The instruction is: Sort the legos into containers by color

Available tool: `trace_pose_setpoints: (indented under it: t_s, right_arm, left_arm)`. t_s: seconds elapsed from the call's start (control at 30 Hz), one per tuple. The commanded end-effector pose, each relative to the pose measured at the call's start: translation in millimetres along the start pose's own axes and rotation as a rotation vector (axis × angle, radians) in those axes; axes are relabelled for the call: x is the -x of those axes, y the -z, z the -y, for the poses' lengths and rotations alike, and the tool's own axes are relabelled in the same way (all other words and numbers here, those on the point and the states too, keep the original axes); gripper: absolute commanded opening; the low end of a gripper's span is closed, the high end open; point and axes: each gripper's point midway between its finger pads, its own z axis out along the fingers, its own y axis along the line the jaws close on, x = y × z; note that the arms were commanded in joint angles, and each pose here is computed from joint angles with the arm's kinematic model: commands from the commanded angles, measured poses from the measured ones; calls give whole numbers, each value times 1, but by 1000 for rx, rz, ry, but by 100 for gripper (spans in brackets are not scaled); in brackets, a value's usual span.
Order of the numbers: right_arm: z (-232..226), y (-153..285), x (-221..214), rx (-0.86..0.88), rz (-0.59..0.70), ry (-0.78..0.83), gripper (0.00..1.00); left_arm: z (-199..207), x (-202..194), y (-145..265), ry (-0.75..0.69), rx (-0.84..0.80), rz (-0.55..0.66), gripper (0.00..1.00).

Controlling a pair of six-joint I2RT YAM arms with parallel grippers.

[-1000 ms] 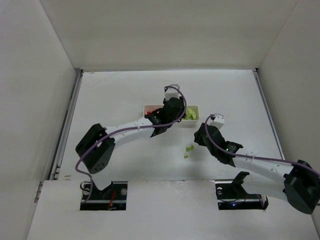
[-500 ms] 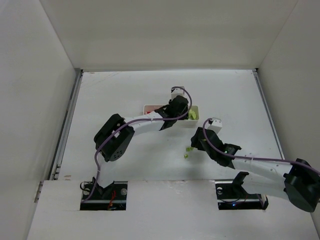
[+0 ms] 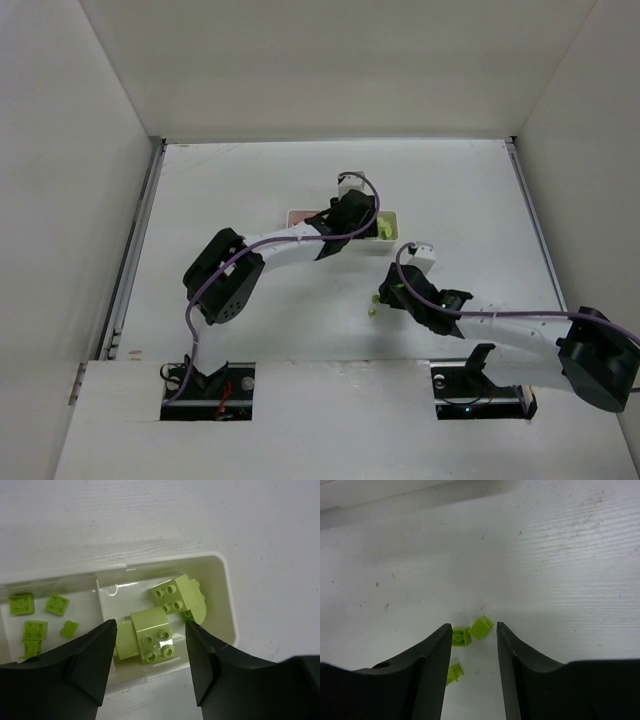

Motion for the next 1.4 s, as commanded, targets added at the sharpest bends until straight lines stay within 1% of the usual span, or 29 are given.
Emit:
trace_pose_setpoints:
  t_s: [0.0, 0.07, 0.17, 0.27, 0.33, 0.43, 0.53, 0.6, 0.7, 0.77, 0.8, 0.83, 1.03, 1.1, 1.23, 1.37]
  right_arm:
    - [-3, 0, -4, 4, -9, -30, 45]
    - [-2, -1, -7, 0, -20, -29, 44]
    - [-4, -4, -8, -1, -25, -27, 44]
    - [-6, -6, -9, -8, -32, -27, 44]
    - [-7, -9, -11, -12, -39, -16, 41]
    - [-7, -10, -10, -20, -36, -22, 37]
    - [-7, -12, -11, -26, -37, -16, 33]
    - [-6, -13, -10, -33, -32, -18, 30]
    - [-6, -14, -9, -40, -26, -13, 31]
    - [-5, -15, -8, -52, -28, -2, 33]
    - [-4, -16, -8, -56, -27, -3, 37]
    - [-5, -17, -7, -58, -27, -2, 37]
    - [-1, -22, -5, -87, -16, 17, 18]
    - [-2, -20, -1, -84, -4, 24, 16]
    - [0, -10, 23, -64, 56, -11, 16]
    - [4, 1, 52, -40, 123, -37, 16]
  left_arm:
    - [13, 39, 34, 19, -53, 93, 54]
    - [11, 39, 48, 15, -53, 113, 54]
    - [4, 26, 71, -4, -53, 132, 54]
    - [-12, 1, 92, -24, -33, 134, 54]
    - [-21, -20, 104, -45, -28, 121, 54]
    - [-27, -52, 119, -88, -48, 104, 53]
    - [-23, -81, 131, -128, -97, 87, 53]
    - [-19, -95, 135, -148, -128, 70, 54]
    - [-9, -109, 140, -178, -167, 45, 55]
    - [-1, -116, 142, -206, -193, 32, 56]
    - [4, -118, 142, -221, -207, 26, 56]
    - [9, -121, 144, -234, -219, 21, 56]
    - [27, -140, 149, -295, -289, 1, 57]
    - [31, -146, 150, -295, -314, -1, 57]
    - [42, -156, 153, -310, -362, -15, 56]
    - [44, -165, 144, -322, -356, -26, 54]
